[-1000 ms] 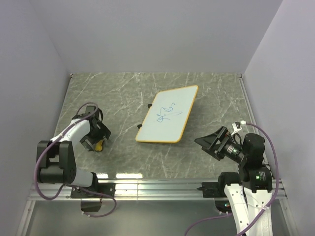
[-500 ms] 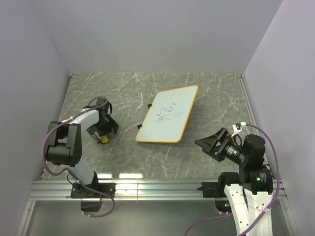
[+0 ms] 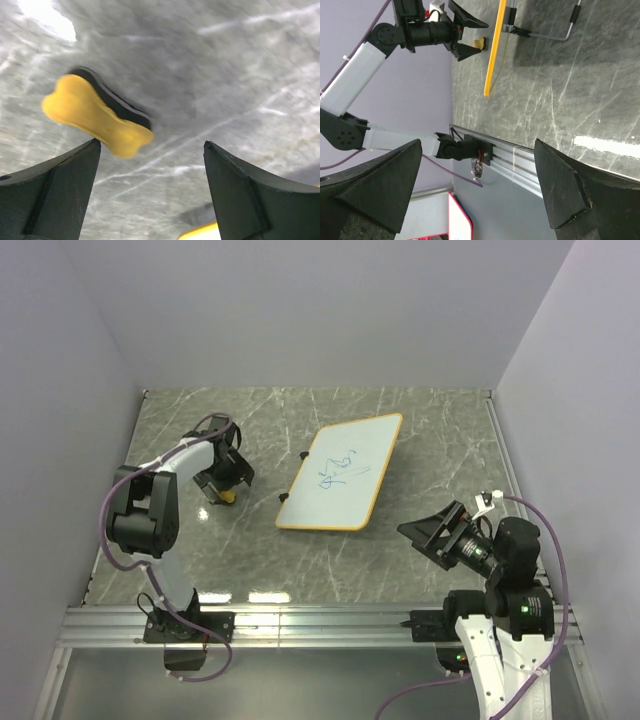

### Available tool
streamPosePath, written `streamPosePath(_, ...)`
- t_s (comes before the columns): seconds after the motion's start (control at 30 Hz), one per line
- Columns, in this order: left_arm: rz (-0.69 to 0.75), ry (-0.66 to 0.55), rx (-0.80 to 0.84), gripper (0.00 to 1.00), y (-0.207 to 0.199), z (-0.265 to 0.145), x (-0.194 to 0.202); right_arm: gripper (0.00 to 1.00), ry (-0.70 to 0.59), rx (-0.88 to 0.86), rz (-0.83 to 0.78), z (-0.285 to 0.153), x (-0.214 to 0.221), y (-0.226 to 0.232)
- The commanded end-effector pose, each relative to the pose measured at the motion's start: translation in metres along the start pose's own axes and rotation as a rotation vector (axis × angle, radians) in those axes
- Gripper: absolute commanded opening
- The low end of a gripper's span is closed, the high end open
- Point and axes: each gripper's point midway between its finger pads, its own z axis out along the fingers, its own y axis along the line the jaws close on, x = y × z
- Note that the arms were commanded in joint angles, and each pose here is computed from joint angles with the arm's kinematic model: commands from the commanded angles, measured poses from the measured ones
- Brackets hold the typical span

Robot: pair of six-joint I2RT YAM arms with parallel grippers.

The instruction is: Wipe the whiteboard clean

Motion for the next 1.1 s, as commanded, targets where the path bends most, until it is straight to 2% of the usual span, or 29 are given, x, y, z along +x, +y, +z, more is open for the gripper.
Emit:
streamPosePath(0.0,0.001,-0.038,-0.042,0.89,0.020,-0.004,-0.016,1.00,-0.036,-0.026,-0.021,0.000,-0.006,0.004)
streamPosePath(0.13,-0.036,-0.029,-0.064,0.86,0.051,0.001,-0.014,1.00,-0.038,-0.024,-0.008,0.002,-0.004,-0.001)
streamPosePath(0.23,-0.041,-0.034,-0.064,0.84,0.057,0.003,-0.015,1.00,-0.037,-0.024,0.004,0.004,-0.003,-0.005)
streamPosePath(0.7,-0.092,-0.053,-0.100,0.74,0.055,0.010,-0.030,1.00,-0.032,-0.034,-0.011,0.005,-0.008,0.002)
streamPosePath(0.73,-0.095,-0.052,-0.093,0.70,0.054,0.010,-0.032,1.00,-0.029,-0.033,-0.009,0.006,-0.007,0.001)
streamPosePath(0.87,-0.102,-0.037,-0.101,0.65,0.051,0.015,-0.033,1.00,-0.026,-0.034,-0.002,0.007,-0.005,-0.002)
streamPosePath(0.97,-0.112,-0.037,-0.097,0.56,0.050,0.015,-0.033,1.00,-0.019,-0.033,0.002,0.007,-0.002,-0.004)
streamPosePath(1.03,-0.114,-0.032,-0.100,0.44,0.052,0.015,-0.031,1.00,-0.015,-0.030,-0.003,0.007,-0.002,-0.006)
streamPosePath(1.07,-0.116,-0.034,-0.098,0.32,0.052,0.015,-0.031,1.00,-0.013,-0.027,-0.002,0.008,-0.002,-0.006)
